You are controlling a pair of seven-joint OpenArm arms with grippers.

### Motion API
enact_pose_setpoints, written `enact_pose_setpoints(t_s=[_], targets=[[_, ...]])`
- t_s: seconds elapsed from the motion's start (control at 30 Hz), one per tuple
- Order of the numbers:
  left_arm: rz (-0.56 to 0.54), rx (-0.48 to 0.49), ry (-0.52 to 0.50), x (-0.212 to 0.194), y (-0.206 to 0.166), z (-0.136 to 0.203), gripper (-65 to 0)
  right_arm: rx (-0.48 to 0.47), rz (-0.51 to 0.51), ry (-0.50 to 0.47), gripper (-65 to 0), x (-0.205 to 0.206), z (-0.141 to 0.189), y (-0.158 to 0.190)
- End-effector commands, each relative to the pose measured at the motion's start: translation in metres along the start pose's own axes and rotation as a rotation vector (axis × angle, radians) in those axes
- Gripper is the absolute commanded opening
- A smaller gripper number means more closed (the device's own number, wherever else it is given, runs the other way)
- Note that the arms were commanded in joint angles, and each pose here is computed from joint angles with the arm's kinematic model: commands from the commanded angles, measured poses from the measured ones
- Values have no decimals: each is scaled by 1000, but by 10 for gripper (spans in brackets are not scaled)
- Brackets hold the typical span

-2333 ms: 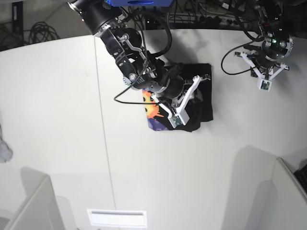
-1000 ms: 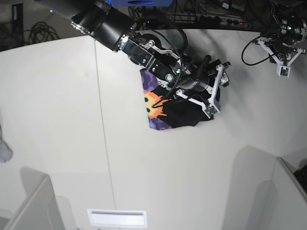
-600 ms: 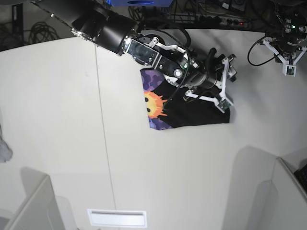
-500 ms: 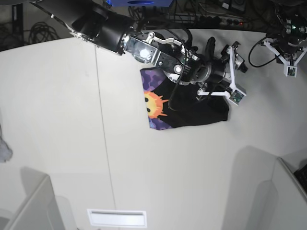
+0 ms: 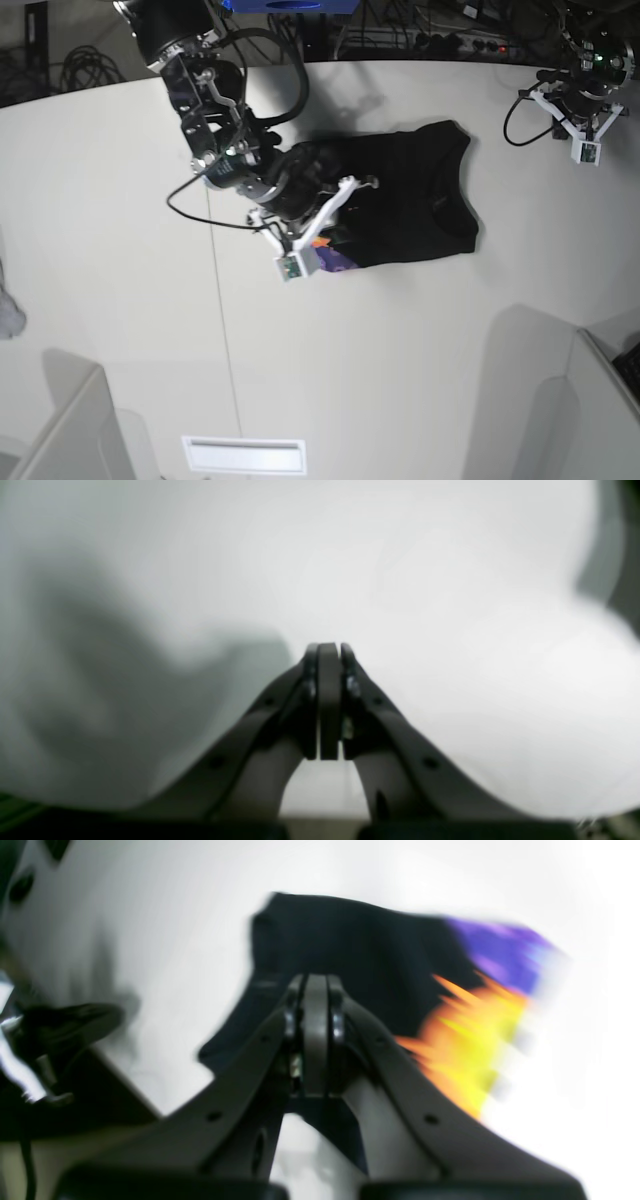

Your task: Fold the T-shirt properly

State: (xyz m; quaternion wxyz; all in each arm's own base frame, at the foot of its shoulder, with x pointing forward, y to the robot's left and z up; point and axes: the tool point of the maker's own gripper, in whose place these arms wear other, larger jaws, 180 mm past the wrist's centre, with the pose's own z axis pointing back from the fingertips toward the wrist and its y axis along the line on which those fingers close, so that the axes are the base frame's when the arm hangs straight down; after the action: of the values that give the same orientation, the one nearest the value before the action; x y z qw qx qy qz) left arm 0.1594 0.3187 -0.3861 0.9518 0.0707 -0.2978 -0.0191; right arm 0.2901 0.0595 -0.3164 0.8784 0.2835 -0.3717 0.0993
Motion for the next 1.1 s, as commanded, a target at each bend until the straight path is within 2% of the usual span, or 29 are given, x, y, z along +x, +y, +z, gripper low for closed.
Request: enact_pose_setpoints(t_s=[0.0,0.03,0.1,0.2,0.27,0.33,0.5,0.73,0.9,1.07], targets=[[15,-18,-62,15,-3,3,-650,-10,-6,-80,-650,18,8,-7],[45,-50,-94,21,-9,3,-612,-40,-22,-95,-650,16,12,-20],[104,-121,-158,34,-20,4,-429,-92,-42,-115,-650,10,20,-41],[172,-221,-186,43,-36,7,-194,-137,-45,-108,-650,-2,28,-60],[202,-276,-222,57,-44,8,-89,-146,-37,-91,-650,-9,30,-64],[224,-326,-239,67,-52,7,-25,-150,-35,-76,-650,-16,31,-66],[346,-462,-294,86,-73,-4,-18,-158,-32,-58,-650,-24,34,-69],[332,-623,-219,90,-125,-29,-18,-174,-27,-38,-650,-32,37,-76],[344,-694,-170,88,-149,-43,-18,-180,-21,-37,-650,-32,39,-79],[393,-712,-117,84,-160,-52,-20,-181,-20,-36,-650,-32,39,-79]])
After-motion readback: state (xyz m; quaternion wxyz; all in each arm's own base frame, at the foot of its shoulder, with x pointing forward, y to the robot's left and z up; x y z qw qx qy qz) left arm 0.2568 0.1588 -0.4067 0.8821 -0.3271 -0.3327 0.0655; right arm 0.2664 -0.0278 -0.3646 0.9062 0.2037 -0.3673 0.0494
